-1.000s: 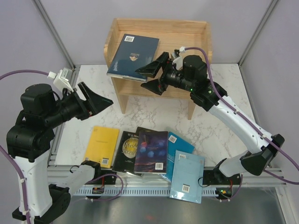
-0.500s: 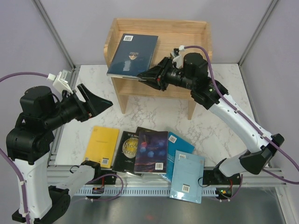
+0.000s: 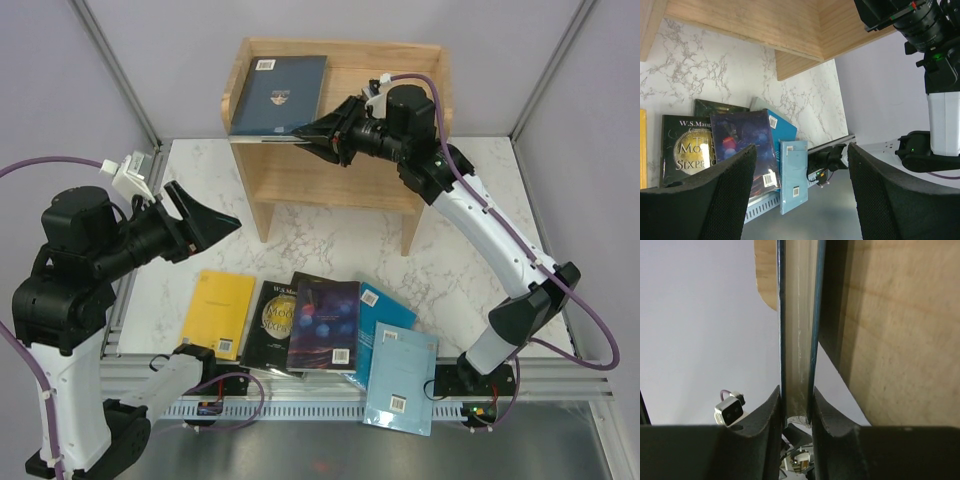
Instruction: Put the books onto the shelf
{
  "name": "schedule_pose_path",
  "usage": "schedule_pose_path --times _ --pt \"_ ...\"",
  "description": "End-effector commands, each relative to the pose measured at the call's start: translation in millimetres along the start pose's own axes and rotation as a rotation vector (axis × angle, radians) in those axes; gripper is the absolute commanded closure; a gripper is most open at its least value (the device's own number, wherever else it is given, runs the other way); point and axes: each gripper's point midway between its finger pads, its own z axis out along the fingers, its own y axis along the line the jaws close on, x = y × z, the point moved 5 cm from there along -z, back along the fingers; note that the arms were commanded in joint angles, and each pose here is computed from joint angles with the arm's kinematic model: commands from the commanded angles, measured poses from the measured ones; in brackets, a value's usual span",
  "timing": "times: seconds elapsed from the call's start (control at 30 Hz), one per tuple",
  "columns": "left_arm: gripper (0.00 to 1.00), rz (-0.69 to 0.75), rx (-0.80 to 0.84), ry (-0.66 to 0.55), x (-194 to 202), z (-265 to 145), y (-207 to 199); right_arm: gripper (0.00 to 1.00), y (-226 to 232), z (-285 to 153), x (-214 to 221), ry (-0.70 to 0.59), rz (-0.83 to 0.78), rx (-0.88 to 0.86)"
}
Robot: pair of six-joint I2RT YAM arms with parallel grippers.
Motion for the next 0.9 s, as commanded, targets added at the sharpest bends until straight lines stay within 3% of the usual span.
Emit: schedule_pose_path --times 0.0,0.07,0.23,0.27,0.33,0.37,0.87 --pt "0.24 -0.011 0.024 0.003 1 -3 -4 0.84 1 4 -15 -0.036 -0.004 -0.007" --pt "0.24 -0.010 0.020 0.006 2 -3 -3 0.80 -3 4 -19 -0.046 0.003 0.004" --pt "0.24 -0.007 0.006 0.019 6 -2 1 0.56 -12 5 -24 -0.059 0.023 0.025" --pt "0.24 -0.010 -0.002 0.027 8 0 4 0.42 -13 5 -24 -0.055 0.026 0.027" --pt "0.24 -0.011 -0.015 0.038 12 1 9 0.29 -14 5 -25 -0.052 0.022 0.028" --pt "0.24 -0.010 -0.020 0.041 13 2 11 0.02 -11 3 -23 -0.050 0.018 0.022" --pt "0.25 -0.044 -0.097 0.111 38 14 41 0.02 -29 -49 11 -0.011 0.022 0.051"
